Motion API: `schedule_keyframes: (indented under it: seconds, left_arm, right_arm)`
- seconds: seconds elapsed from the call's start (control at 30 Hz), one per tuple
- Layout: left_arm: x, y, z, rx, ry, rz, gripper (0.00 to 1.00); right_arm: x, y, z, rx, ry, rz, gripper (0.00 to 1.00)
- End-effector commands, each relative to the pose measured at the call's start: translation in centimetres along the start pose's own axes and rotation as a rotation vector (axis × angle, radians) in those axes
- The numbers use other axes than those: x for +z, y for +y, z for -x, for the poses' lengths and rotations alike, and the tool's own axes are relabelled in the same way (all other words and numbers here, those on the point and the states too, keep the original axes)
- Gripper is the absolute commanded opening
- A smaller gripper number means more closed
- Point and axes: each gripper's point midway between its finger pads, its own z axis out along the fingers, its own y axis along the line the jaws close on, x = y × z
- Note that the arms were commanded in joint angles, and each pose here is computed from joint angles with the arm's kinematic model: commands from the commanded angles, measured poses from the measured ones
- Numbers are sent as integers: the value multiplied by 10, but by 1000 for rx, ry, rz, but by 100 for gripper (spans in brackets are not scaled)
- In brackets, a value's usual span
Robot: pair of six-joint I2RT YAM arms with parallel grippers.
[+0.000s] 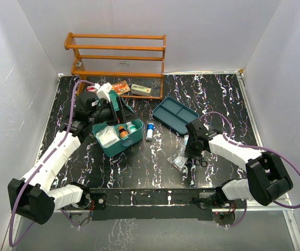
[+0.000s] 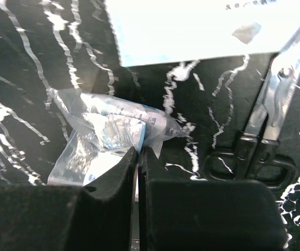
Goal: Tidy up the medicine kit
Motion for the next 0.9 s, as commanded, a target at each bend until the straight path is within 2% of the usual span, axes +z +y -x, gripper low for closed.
schedule_keyframes:
  seconds: [0.0, 0.2, 0.47, 0.67, 0.87]
  left_arm:
    - [5, -26, 10, -25, 4, -105, 88]
    - [23, -28, 8, -114, 33, -166, 87]
    - [35, -23, 13, -150, 39, -156, 85]
    - [49, -24, -5, -211, 121, -205, 79]
    - [67, -27, -24, -207, 210, -217, 74]
  right_arm:
    - [-32, 47, 42, -93, -120, 167, 0]
    - [-77, 99, 83, -193, -228, 337, 0]
    - [-126, 161, 114, -330, -277, 537, 0]
    - [-147, 193, 116, -404, -262, 681, 0]
    - [-152, 215, 103, -472, -229, 739, 0]
